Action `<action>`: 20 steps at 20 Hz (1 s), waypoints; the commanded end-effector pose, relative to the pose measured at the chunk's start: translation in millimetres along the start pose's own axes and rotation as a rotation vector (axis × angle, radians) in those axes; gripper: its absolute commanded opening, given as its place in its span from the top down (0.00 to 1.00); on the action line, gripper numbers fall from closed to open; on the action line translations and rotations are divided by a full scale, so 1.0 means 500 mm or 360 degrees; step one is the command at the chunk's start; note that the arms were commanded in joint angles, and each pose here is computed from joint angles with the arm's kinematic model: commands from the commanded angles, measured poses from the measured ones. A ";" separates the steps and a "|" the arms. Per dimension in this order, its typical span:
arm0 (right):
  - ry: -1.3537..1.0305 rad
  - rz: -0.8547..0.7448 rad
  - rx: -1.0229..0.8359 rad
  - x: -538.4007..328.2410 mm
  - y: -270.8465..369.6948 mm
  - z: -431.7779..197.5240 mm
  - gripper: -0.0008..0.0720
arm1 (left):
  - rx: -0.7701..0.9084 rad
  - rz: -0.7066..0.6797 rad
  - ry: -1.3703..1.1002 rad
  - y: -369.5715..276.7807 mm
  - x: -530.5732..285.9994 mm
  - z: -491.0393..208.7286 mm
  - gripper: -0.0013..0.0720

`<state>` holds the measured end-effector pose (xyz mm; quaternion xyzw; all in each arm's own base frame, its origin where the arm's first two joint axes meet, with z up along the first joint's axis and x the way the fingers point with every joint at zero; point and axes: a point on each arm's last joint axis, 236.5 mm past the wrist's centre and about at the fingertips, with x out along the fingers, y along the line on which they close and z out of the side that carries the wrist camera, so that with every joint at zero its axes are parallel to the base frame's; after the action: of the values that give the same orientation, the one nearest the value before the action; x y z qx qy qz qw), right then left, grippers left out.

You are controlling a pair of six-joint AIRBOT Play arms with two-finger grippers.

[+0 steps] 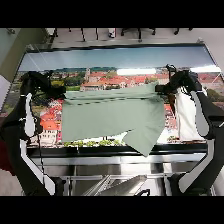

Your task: Fold the shirts.

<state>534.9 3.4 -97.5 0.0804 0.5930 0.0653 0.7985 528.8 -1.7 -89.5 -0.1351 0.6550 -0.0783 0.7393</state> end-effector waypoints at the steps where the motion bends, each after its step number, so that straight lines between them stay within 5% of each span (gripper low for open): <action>1: -0.0003 -0.0001 -0.0012 0.008 0.009 0.000 0.96 | 0.0034 0.0030 -0.0009 -0.009 0.007 0.003 0.96; 4: -0.0019 0.0060 0.0015 0.006 0.032 0.005 0.94 | 0.0038 -0.0031 -0.0016 -0.034 0.009 0.006 0.96; 5: -0.0031 0.0089 0.0030 0.001 0.041 0.009 0.82 | 0.0034 -0.0075 -0.0017 -0.048 0.005 0.006 0.72; 6: -0.0049 0.0128 0.0056 -0.007 0.053 0.016 0.52 | 0.0036 -0.0096 -0.0016 -0.056 -0.002 0.007 0.35; 7: -0.0067 0.0151 0.0093 -0.020 0.061 0.024 0.38 | 0.0046 -0.0114 -0.0010 -0.064 -0.016 0.008 0.17; 14: -0.0071 0.0165 0.0154 -0.289 0.022 0.003 0.39 | -0.0066 -0.0126 0.0182 -0.006 -0.216 -0.108 0.15; 16: -0.0038 0.0188 0.0222 -0.349 -0.005 -0.053 0.53 | -0.0169 -0.0136 0.0218 0.024 -0.241 -0.171 0.15; 18: -0.0022 0.0246 0.0347 -0.374 -0.027 -0.132 0.53 | -0.0259 -0.0171 0.0311 0.049 -0.222 -0.268 0.15; 20: -0.0012 0.0321 0.0513 -0.372 -0.042 -0.222 0.38 | -0.0354 -0.0220 0.0430 0.060 -0.161 -0.384 0.15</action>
<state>429.7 -45.3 45.0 0.2084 0.5801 0.0524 0.7857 391.4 36.0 -14.3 -0.2164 0.7204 -0.0793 0.6541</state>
